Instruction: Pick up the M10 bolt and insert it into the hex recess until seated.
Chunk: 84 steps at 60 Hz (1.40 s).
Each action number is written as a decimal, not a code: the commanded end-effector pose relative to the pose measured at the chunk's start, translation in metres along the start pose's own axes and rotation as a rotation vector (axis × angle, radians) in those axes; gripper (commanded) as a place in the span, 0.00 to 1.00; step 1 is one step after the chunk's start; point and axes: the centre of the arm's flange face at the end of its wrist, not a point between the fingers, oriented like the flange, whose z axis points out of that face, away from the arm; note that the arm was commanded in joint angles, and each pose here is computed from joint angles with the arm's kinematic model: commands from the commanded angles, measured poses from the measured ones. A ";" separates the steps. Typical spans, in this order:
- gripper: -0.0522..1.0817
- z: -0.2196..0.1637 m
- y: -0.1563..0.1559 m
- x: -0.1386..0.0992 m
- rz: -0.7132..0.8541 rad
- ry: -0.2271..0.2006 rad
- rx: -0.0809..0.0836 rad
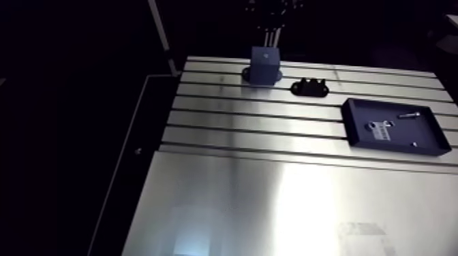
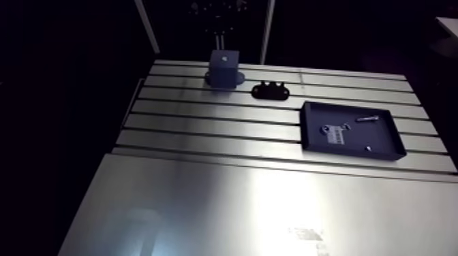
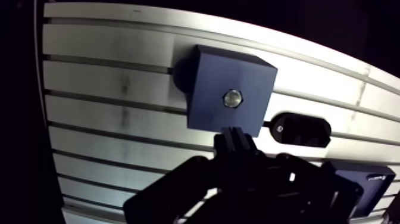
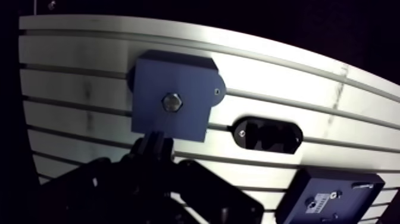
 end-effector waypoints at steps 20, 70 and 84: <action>0.06 -0.068 -0.006 -0.034 -0.007 -0.039 0.008; 0.06 -0.174 -0.004 -0.114 0.011 -0.024 0.001; 0.06 -0.183 0.007 -0.124 0.032 -0.021 0.000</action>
